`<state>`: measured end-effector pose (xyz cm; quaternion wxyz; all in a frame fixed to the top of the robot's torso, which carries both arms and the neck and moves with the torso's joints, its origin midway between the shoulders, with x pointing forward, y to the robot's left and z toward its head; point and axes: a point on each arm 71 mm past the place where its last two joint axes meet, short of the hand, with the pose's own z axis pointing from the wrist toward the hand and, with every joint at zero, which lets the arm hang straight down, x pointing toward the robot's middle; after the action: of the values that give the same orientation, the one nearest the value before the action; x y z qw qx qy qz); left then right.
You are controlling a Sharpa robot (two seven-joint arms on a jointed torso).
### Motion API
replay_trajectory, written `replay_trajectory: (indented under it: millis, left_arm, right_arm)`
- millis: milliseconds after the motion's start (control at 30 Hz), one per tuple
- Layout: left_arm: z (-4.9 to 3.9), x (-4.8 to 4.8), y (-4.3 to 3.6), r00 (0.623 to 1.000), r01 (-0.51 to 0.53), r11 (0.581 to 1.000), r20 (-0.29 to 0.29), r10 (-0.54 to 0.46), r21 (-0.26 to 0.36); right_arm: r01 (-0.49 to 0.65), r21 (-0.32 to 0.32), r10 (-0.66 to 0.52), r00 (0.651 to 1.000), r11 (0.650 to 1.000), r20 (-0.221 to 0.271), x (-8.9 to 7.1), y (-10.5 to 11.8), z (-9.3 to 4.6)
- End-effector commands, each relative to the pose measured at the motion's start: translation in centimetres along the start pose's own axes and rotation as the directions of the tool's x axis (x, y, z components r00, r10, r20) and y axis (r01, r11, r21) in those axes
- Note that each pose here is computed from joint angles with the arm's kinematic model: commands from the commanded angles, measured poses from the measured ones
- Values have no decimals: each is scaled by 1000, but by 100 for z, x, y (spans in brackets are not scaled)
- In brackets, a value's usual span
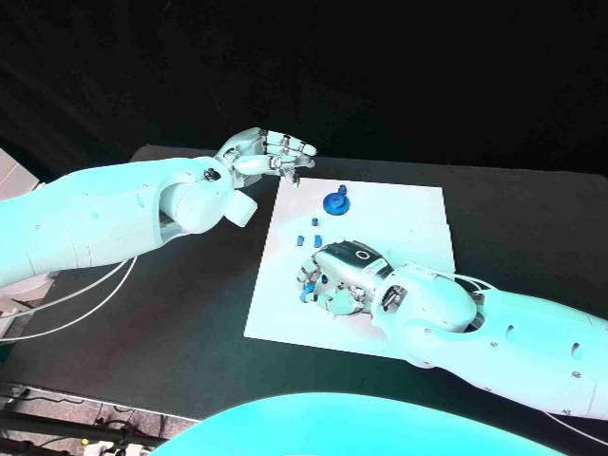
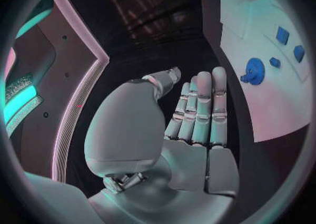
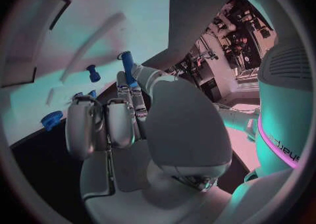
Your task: Assemble the parts on the task board
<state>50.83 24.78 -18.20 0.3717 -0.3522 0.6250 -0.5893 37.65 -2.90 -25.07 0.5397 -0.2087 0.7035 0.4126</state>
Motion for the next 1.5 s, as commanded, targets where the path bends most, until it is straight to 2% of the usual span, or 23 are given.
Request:
replay_trajectory:
  millis: [33,267,633,1033,1500]
  left_arm:
    - [3,20,-11,1000,12,1000,-16,-12,6]
    - [2,20,-11,1000,12,1000,-16,-12,5]
    - [0,14,-9,1000,12,1000,-16,-12,3]
    - [0,14,-8,1000,12,1000,-17,-12,2]
    - [-3,7,-7,1000,12,1000,-16,-12,1]
  right_arm:
    - [18,4,-18,999,1000,-32,44,7,6]
    - [48,13,-47,997,999,-57,76,0,12]
    - [87,18,-86,995,996,-43,67,-3,-1]
    - [89,19,-89,996,996,-6,36,10,-23]
    - [96,21,-96,995,995,-9,33,17,-39]
